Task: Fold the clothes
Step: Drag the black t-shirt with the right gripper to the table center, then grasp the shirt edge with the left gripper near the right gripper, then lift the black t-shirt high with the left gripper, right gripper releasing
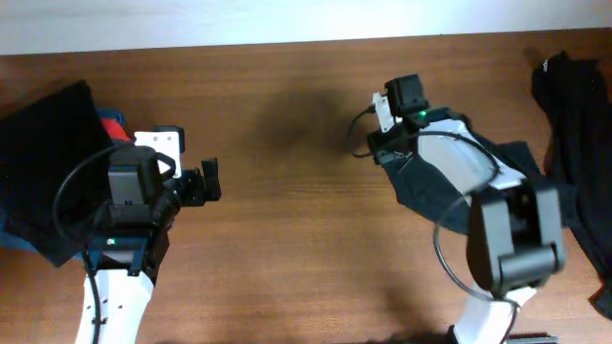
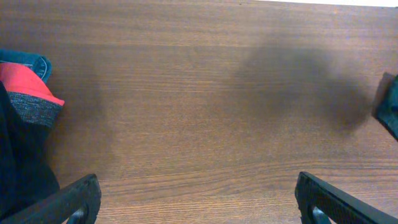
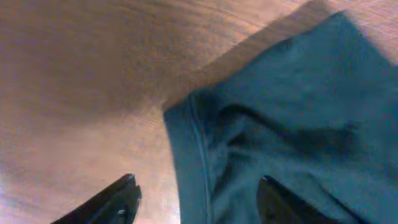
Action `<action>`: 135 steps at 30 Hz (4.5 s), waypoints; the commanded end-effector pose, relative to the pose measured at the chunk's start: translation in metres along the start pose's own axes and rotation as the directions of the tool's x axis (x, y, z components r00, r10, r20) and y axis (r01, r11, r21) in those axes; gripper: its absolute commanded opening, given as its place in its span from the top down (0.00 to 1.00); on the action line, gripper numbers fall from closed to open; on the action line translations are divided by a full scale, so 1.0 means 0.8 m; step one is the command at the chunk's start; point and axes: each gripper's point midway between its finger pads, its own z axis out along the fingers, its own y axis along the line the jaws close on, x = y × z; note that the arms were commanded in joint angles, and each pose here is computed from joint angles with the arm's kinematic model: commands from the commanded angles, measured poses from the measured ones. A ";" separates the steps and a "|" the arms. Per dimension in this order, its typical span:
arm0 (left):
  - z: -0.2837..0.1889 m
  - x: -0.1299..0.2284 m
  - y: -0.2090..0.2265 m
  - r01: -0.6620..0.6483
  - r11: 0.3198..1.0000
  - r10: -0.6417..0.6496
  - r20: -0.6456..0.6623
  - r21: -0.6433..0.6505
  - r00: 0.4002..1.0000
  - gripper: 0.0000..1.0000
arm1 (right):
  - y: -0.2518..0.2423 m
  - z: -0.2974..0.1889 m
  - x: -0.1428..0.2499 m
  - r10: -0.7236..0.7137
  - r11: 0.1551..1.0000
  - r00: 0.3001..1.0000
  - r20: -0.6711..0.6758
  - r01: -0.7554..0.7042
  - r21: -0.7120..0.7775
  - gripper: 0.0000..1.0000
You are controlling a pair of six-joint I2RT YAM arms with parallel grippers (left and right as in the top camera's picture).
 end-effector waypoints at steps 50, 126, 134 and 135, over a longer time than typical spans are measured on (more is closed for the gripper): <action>0.029 -0.039 -0.023 -0.028 0.998 0.023 0.092 0.053 0.996 0.02 | 0.066 -0.139 -0.122 -0.092 0.990 0.972 0.215 0.113 -0.089 0.37; -0.184 -0.347 -0.189 -0.414 0.855 0.041 0.753 0.314 0.656 1.00 | 0.033 -0.210 -0.009 0.012 0.923 0.999 -0.029 -0.023 -0.384 0.01; -0.238 -0.375 -0.198 -0.479 0.830 0.014 0.848 0.286 0.530 1.00 | 0.075 -0.194 -0.016 -0.155 0.898 0.988 0.013 0.147 -0.414 0.01; -0.247 -0.380 -0.198 -0.480 0.832 0.011 0.856 0.279 0.516 1.00 | 0.081 -0.188 -0.018 -0.164 0.893 0.986 0.012 0.154 -0.423 0.01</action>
